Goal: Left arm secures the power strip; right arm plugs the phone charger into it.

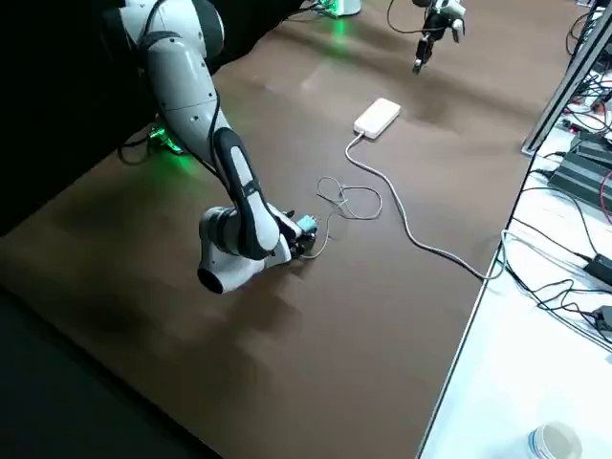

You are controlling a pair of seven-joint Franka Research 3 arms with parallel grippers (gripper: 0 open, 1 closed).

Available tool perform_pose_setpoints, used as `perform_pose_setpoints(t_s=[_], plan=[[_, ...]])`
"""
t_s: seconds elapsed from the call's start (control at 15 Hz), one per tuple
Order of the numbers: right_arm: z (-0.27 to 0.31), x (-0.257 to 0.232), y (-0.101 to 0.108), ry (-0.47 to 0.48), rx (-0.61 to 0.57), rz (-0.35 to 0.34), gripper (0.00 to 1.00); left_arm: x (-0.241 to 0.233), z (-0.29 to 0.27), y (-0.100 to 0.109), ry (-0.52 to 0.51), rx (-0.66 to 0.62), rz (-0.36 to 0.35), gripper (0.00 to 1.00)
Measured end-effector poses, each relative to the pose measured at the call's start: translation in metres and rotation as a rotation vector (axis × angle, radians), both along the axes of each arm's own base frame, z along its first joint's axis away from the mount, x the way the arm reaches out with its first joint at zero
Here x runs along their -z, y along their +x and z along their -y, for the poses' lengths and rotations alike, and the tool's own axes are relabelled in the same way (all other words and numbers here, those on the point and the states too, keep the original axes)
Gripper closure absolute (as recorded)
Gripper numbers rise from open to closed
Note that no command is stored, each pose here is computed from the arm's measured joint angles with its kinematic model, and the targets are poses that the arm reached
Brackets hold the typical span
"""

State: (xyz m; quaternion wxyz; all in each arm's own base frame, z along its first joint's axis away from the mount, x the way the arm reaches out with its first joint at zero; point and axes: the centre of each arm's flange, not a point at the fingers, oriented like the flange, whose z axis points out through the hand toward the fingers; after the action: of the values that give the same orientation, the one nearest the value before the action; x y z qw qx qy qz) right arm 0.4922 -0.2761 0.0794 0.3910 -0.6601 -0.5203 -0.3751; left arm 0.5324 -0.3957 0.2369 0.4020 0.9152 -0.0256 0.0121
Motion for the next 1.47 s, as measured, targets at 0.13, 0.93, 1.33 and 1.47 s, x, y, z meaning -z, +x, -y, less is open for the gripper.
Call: perform_pose_setpoints(t_s=[0.13, 0.93, 1.33, 1.47], plan=[[0.000, 0.000, 0.000, 0.000, 0.000, 0.001, 0.14, 0.011, 0.012, -0.001, -0.020, 0.000, -0.024, 0.99], [0.001, 0.005, 0.002, 0.003, -0.007, 0.057, 0.33, 0.048, 0.081, -0.019, -0.071, 0.008, -0.050, 0.99], [0.003, 0.007, 0.005, 0.012, 0.000, 0.071, 0.43, 0.079, 0.082, -0.027, -0.050, -0.007, -0.068, 0.99], [0.003, 0.008, 0.006, 0.015, 0.002, 0.075, 0.47, 0.085, 0.088, -0.035, -0.042, -0.008, -0.065, 0.99]])
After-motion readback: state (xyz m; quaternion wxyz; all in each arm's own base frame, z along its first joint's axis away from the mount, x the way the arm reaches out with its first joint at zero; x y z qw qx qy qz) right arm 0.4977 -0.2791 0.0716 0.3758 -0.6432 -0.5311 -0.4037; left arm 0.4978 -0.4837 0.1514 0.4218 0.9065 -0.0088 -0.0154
